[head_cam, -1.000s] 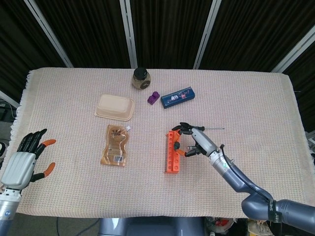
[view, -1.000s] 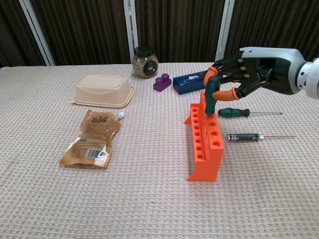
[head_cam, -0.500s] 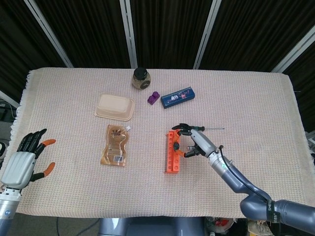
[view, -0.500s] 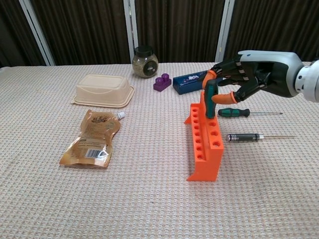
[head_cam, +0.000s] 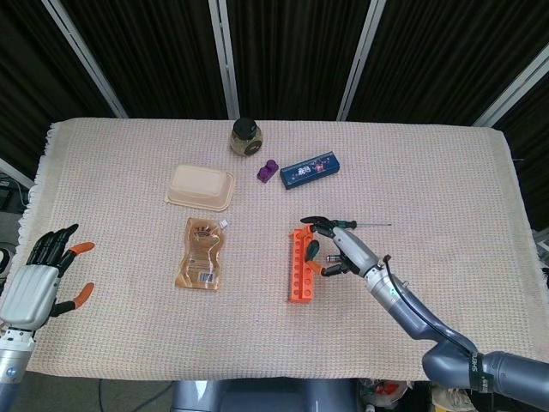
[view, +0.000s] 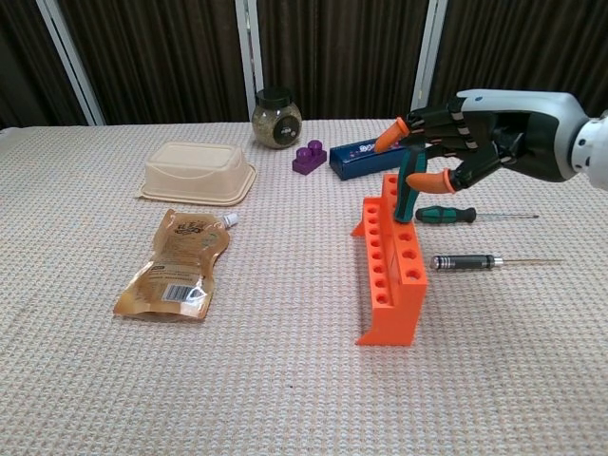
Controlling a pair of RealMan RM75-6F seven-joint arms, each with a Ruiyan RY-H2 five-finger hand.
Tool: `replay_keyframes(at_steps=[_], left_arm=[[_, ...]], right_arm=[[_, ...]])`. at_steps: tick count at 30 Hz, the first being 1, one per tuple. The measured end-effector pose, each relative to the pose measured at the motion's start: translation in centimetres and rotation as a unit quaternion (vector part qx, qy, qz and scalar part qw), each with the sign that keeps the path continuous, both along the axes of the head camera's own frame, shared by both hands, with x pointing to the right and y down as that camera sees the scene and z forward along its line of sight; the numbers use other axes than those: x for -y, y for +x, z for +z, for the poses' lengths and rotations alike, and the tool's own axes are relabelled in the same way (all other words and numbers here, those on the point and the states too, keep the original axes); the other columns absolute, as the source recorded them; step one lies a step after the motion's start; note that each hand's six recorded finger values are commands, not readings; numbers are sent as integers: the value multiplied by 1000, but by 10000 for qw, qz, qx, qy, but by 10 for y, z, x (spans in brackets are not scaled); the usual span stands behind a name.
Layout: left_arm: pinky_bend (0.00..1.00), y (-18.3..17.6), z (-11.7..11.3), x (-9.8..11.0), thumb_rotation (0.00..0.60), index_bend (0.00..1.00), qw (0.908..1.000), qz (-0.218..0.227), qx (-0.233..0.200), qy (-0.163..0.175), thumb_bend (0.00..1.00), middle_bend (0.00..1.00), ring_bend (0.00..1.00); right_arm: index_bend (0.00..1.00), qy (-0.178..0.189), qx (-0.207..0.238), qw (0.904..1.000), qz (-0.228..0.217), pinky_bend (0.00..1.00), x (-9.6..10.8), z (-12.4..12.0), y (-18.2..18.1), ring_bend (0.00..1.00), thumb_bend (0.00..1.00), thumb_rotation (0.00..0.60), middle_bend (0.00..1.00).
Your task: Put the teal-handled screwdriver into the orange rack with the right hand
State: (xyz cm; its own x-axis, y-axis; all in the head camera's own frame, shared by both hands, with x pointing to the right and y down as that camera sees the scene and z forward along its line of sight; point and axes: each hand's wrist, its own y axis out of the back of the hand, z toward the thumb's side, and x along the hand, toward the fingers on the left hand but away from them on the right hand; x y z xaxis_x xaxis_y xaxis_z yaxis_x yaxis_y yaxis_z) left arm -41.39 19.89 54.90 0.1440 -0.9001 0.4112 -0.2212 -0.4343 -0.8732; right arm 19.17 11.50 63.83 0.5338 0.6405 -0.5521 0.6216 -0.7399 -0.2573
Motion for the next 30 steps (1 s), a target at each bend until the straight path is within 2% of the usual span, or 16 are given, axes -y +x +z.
replay_keyframes(at_steps=[10,15,19,22,25,28,29,30], left_arm=[[0,-1,-4,2,600,224,10000,-5,-19,75,319,0,0],[0,-6,-4,2,600,226,9999,-52,77,103,318,0,0],[0,-10,-3,-1,600,227,9999,-87,115,65,317,0,0],[0,-12,-2,-3,600,228,9998,-129,140,65,318,1,0],[0,-12,-1,-5,600,226,9998,-136,135,55,318,1,0],[0,-11,-1,-6,600,222,9998,-118,108,73,318,1,0],[0,-10,-1,-7,600,220,9999,-107,103,85,318,1,0],[0,-10,-1,-8,600,218,9999,-103,105,91,318,1,0]], right_arm=[[260,340,105,9994,11,5,2,-30,10,0,343,600,105],[260,833,-84,9963,187,24,9,-51,34,0,342,600,129],[260,1298,-522,9897,320,24,14,-63,58,0,343,600,134],[260,1776,-1001,9780,446,24,16,-72,79,0,342,600,133],[253,2289,-1616,9583,560,24,15,-80,101,0,342,600,122],[226,2760,-2315,9304,672,22,8,-87,124,0,342,600,105],[214,2946,-2663,9147,748,19,2,-90,136,0,343,600,98],[201,3001,-2792,9088,781,13,-2,-91,141,0,343,600,90]])
